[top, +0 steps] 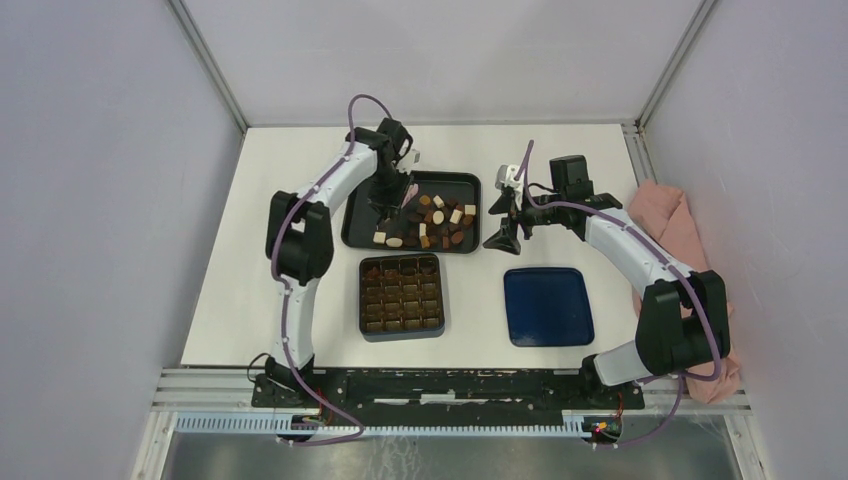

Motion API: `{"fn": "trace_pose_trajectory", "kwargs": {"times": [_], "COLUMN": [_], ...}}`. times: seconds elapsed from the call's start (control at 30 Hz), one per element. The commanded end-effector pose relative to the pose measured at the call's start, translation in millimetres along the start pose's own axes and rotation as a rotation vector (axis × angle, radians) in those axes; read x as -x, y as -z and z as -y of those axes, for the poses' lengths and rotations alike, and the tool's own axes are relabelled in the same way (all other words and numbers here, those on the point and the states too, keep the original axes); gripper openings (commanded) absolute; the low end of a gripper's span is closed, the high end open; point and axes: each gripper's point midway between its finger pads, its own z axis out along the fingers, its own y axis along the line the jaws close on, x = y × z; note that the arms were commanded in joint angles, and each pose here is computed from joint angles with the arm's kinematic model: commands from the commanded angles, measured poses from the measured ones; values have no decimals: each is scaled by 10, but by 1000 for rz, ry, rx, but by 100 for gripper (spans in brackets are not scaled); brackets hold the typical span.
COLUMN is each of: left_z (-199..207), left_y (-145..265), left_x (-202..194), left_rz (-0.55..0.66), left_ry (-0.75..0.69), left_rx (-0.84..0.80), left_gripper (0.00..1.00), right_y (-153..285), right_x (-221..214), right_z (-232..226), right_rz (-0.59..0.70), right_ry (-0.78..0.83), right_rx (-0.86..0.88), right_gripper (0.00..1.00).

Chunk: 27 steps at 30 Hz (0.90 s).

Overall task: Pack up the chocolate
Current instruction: Pick up the fake chocolate from the plate, then place the fake chocolate in the packing box.

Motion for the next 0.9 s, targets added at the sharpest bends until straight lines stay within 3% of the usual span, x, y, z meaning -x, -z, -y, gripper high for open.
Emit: {"fn": "trace_pose_trajectory", "kwargs": {"times": [0.0,0.2,0.3,0.37,0.47,0.73,0.87], "left_z": [94,279,447,553,685,1060,1105], "left_y": [755,1141,1179,1121,1103,1269,1227], "left_x": [276,-56,-381,-672,-1049,-1701,-1912], "left_rz": [284,433,440,406,376,396,354], "left_ry": [20,-1,-18,-11,17,-20,-11], "left_rx": [-25,-114,-205,-267,-335,-422,-415], "left_gripper": [2,2,2,2,2,2,2], "right_y": [91,138,149,174,175,131,69], "right_x": [279,341,172,78,79,16,1], "right_z": [-73,-451,-814,-1041,-1106,-1020,-786], "right_rz": [84,200,267,317,352,302,202], "right_ry": [126,317,602,686,658,550,419], "right_rx": [12,119,255,311,344,398,375], "right_gripper": [91,94,98,98,98,98,98]}}
